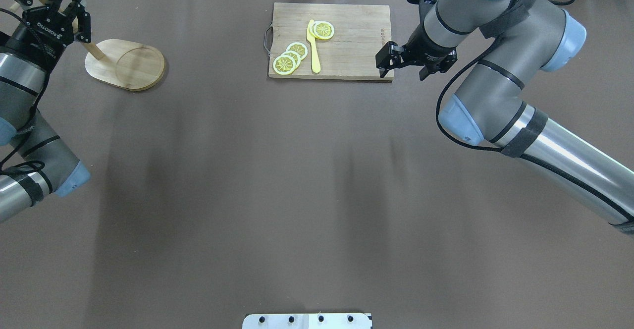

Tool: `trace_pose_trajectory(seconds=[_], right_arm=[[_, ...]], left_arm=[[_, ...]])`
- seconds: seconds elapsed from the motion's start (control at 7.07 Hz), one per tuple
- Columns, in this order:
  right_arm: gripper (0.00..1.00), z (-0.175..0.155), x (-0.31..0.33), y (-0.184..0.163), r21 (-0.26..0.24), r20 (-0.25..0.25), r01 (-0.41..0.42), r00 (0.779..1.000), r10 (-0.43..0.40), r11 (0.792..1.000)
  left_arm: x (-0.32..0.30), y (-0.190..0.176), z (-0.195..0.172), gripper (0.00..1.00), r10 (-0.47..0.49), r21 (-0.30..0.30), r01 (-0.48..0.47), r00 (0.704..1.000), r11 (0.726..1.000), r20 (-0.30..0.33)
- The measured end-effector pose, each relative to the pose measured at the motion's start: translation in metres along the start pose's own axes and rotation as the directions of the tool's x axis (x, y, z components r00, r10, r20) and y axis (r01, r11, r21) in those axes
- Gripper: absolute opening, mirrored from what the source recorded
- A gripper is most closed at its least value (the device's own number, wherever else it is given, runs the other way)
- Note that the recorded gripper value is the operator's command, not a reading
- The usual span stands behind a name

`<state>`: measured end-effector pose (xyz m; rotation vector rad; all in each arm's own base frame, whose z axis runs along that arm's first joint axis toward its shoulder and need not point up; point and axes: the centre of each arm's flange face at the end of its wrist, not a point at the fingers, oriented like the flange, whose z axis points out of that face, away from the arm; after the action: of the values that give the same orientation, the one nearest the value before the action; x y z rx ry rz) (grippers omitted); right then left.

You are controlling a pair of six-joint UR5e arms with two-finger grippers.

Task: Hang cup on storage rack
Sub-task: 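Hook the mug handle onto a stand peg with the left gripper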

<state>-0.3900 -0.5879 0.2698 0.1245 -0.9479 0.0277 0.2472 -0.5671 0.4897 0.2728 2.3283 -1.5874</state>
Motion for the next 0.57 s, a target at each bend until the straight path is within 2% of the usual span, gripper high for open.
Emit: trace_pose_trajectory(seconds=[0.57], right_arm=[[0.99, 0.003, -0.001, 0.002, 0.003, -0.006, 0.003, 1.0, -0.003, 1.0]], left_arm=[[-0.004, -0.02, -0.013, 0.0, -0.027, 0.04, 0.027, 1.0, 0.999, 0.012]])
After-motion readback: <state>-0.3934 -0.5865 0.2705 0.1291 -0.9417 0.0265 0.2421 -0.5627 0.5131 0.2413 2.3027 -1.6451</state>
